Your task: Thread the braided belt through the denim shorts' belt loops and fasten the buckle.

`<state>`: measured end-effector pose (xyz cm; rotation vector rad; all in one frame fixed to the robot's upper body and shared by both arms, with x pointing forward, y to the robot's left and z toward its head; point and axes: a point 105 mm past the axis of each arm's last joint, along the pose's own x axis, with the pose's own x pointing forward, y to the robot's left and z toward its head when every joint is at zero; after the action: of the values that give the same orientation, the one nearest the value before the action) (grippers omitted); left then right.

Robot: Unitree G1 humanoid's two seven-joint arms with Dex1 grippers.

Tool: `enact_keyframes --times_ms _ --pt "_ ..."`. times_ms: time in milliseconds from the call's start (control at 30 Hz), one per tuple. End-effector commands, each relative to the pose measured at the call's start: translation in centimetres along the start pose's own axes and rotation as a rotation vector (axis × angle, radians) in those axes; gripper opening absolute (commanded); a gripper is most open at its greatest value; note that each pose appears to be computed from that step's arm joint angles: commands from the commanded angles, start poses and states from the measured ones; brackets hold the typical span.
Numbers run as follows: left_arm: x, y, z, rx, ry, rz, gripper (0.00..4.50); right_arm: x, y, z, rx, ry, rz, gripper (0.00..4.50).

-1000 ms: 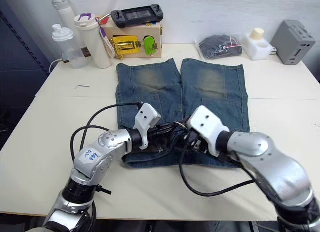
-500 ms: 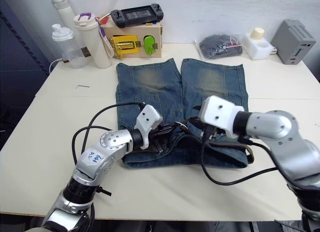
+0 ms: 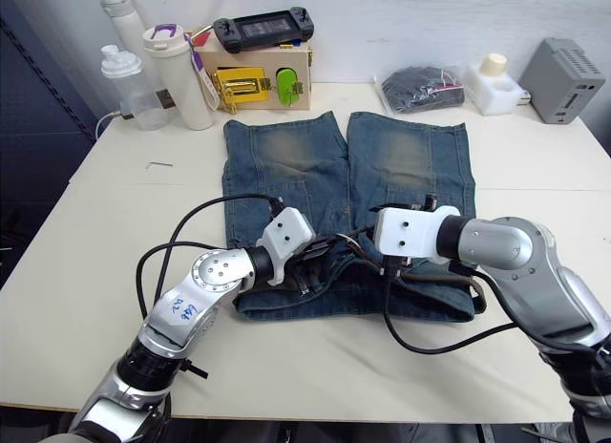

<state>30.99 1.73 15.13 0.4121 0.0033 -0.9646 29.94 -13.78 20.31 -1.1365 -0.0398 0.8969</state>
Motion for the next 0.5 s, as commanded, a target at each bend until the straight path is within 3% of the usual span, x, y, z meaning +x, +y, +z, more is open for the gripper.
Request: enact_keyframes --times_ms 33,67,100,300,467,500 --pt "-0.2 0.3 0.6 0.035 -0.029 0.019 0.00 -0.2 0.1 0.3 -0.022 -0.004 0.004 0.73" --pt "-0.2 0.4 0.6 0.038 -0.030 0.021 0.00 -0.2 0.2 0.3 -0.020 -0.002 0.006 0.24" --pt "-0.2 0.4 0.6 0.040 -0.030 0.022 0.00 -0.1 0.2 0.3 -0.019 -0.002 0.007 0.10" --pt "-0.2 0.6 0.9 0.034 -0.057 0.034 0.00 0.0 0.4 0.3 -0.005 -0.002 0.009 0.10" --pt "-1.0 0.2 1.5 -0.072 -0.118 -0.022 1.92 -0.1 0.7 0.0 0.011 0.010 0.010 0.00" --pt "-1.5 0.4 1.8 -0.125 -0.135 -0.023 2.49 -0.1 0.7 -0.1 0.015 0.015 0.008 0.00"
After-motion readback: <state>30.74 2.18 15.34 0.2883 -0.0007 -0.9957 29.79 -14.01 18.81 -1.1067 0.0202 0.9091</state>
